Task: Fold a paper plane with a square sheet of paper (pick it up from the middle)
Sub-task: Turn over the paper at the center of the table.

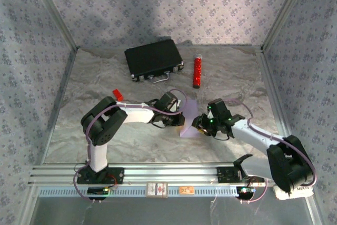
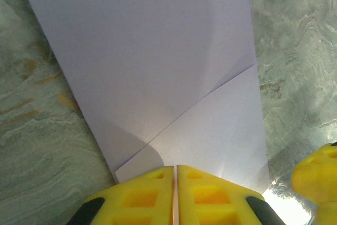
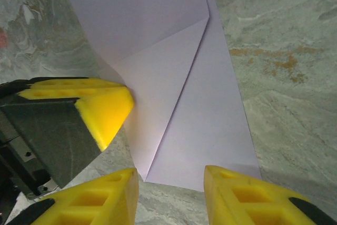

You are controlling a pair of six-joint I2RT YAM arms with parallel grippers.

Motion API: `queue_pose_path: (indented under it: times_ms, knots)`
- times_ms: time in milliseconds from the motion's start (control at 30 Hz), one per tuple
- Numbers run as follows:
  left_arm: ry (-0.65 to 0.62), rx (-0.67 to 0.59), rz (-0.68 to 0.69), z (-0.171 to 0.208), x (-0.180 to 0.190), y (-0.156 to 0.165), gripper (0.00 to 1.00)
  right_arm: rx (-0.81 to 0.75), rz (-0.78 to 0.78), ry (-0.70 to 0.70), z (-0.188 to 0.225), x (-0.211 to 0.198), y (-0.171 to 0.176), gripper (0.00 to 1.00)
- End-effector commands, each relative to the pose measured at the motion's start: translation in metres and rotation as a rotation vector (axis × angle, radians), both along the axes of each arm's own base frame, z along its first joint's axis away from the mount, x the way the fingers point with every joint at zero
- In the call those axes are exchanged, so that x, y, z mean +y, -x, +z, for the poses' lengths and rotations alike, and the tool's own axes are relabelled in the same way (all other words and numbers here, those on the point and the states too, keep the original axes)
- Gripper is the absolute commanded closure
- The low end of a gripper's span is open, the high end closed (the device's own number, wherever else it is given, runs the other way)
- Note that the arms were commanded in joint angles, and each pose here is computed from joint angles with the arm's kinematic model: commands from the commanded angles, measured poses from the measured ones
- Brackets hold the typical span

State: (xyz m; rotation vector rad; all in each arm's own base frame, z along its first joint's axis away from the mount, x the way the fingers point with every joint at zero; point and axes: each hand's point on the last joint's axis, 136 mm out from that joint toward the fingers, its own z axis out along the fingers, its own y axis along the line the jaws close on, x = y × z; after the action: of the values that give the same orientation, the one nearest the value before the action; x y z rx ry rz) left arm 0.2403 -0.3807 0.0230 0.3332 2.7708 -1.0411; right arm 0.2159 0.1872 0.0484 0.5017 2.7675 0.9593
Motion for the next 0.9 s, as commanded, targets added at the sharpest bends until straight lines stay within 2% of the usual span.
queue_pose_path:
  times_ms: [0,300,867]
  knots:
    - [-0.019,0.035,0.0,-0.002,0.007,0.007,0.9,0.019,0.014,-0.009,0.0,0.007,-0.001,0.62]
    - [-0.02,0.035,-0.004,-0.002,0.007,0.007,0.9,0.104,0.018,0.092,-0.022,-0.007,0.017,0.61]
    - [-0.02,0.043,-0.007,-0.002,0.008,0.009,0.9,0.089,0.036,0.063,-0.018,0.002,0.015,0.56]
